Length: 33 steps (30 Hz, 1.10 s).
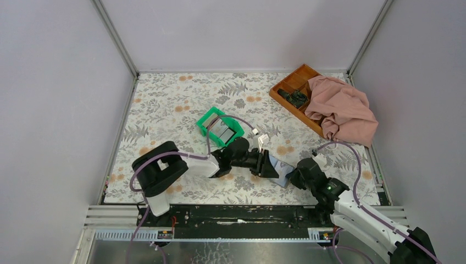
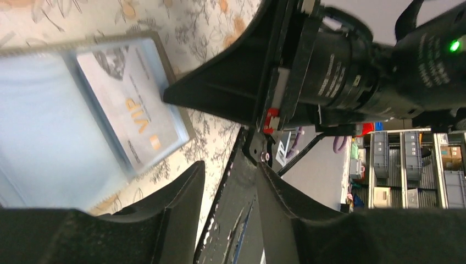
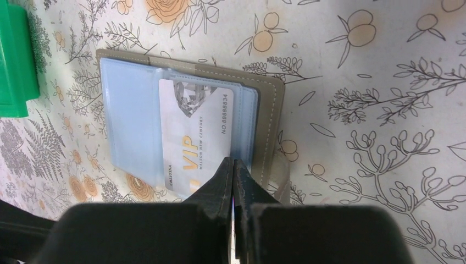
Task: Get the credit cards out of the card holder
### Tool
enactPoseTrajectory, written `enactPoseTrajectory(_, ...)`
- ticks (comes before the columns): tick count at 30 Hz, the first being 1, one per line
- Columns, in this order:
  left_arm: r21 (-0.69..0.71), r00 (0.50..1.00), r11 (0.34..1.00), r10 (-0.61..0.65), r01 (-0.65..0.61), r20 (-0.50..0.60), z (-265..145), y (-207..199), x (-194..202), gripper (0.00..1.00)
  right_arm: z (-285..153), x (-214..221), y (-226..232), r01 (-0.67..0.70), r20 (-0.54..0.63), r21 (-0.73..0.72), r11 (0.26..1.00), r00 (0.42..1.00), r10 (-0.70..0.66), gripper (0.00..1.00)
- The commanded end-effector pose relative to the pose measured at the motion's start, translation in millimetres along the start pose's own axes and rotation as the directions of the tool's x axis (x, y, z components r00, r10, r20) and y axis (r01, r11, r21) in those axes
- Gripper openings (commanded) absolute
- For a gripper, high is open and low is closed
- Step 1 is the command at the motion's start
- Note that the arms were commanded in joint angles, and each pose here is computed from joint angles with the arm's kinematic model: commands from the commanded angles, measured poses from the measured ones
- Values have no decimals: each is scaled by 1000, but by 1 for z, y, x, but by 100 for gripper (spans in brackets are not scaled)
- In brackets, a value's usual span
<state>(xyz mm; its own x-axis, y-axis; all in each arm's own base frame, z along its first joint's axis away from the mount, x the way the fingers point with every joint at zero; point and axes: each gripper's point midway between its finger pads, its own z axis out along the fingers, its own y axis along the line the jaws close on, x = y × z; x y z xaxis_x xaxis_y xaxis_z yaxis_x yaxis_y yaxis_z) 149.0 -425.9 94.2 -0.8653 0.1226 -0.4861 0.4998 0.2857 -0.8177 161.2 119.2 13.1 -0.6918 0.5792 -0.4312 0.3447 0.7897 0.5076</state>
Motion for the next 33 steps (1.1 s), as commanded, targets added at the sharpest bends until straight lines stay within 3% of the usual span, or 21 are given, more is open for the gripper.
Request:
enactPoseTrajectory(1,-23,1000,1000,1,-1,-5,1,18,-16,48,7,-2,-9,14,27,44,999,1000,-15,0)
enactPoseTrajectory(14,-112,998,992,-55,54,-2,8,74,-25,49,13,-11,-4,81,43,80,994,995,-85,0)
enactPoseTrajectory(24,-53,994,993,-108,108,4,18,75,-22,48,18,-4,-4,70,18,63,996,997,-71,0)
enactPoseTrajectory(30,-27,989,989,-146,146,0,20,76,-15,42,19,-3,-2,70,13,56,996,997,-71,0)
enactPoseTrajectory(33,-30,988,987,-155,155,-4,19,78,-12,32,19,-2,-3,67,12,56,996,998,-68,0)
